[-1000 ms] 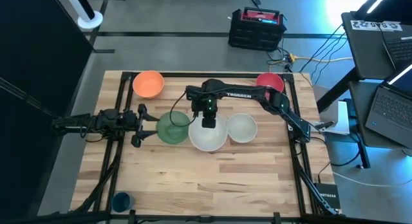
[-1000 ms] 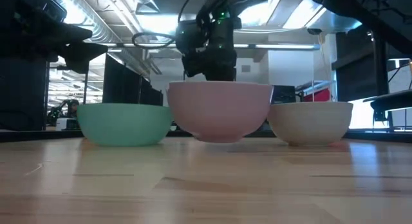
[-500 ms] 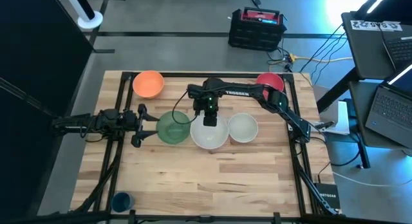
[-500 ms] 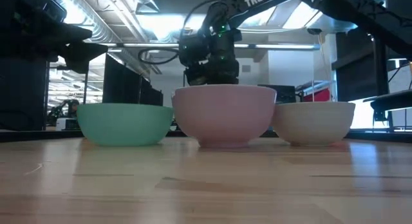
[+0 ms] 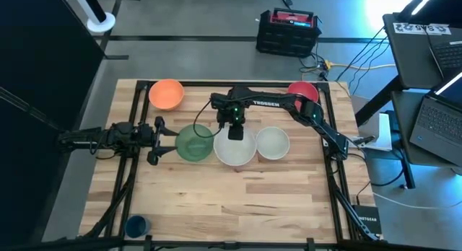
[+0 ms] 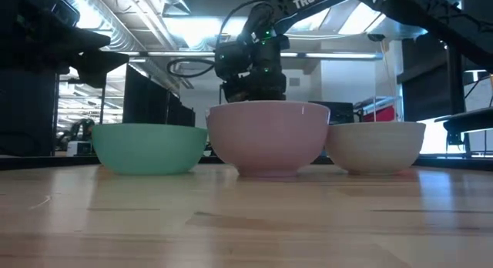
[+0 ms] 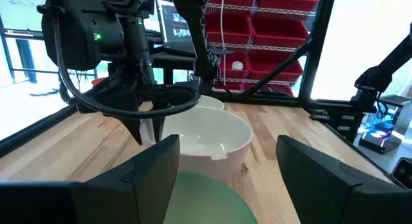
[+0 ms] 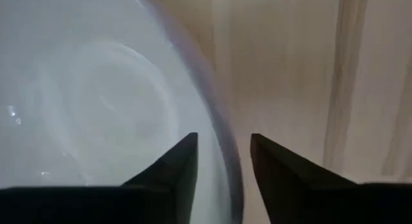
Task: Nest bowls inside each other
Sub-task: Move the pink bowl to the center of the table, then stack the orange bowl on top of the pink bowl
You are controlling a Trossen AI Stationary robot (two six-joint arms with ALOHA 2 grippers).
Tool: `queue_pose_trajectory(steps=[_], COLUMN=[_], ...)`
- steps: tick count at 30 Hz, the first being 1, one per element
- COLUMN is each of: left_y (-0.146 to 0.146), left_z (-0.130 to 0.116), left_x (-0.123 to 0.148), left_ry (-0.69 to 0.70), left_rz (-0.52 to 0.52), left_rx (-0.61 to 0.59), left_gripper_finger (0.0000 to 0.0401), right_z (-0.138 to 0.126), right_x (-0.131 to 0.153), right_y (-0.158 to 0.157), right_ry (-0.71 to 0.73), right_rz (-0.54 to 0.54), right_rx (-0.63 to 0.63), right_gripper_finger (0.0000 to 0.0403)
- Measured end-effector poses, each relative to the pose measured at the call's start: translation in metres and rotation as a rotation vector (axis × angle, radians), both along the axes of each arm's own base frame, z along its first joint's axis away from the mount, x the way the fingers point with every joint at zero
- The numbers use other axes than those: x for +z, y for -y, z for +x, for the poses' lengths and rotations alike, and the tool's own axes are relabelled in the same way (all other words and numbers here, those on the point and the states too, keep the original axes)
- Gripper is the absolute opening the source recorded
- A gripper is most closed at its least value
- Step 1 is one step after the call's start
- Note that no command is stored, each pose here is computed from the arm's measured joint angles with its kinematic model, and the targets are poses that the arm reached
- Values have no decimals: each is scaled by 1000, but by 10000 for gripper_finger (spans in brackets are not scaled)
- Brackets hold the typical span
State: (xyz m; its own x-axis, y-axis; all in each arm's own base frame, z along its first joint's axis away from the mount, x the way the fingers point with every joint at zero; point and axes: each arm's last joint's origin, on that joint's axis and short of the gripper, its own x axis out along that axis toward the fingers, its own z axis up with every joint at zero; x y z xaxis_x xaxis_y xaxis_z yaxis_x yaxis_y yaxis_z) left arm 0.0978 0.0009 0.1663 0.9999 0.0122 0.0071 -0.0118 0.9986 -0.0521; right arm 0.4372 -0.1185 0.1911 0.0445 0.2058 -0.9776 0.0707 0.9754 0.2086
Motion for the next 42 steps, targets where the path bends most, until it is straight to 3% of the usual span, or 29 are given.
queue_pose_trajectory(steps=[10,17,31,39,42], left_y=[0,0,0,-2,-3], left_z=[0,0,0,-4,-6], left_x=[0,0,1,27,34], left_ry=[0,0,12,246,325], left_rz=[0,0,-32,-68,-136], left_rx=[0,0,-1,17,6], left_gripper_finger=[243,243,243,243,243], right_z=[5,3,-44,-68,-74], right_x=[34,80,182,219,226], right_y=[1,-2,-27,-49,-55], right_ry=[63,164,455,558,572], right_rz=[-18,-11,-71,-94,-89], right_rx=[12,31,47,81,75], right_gripper_finger=[158,159,159,159,159])
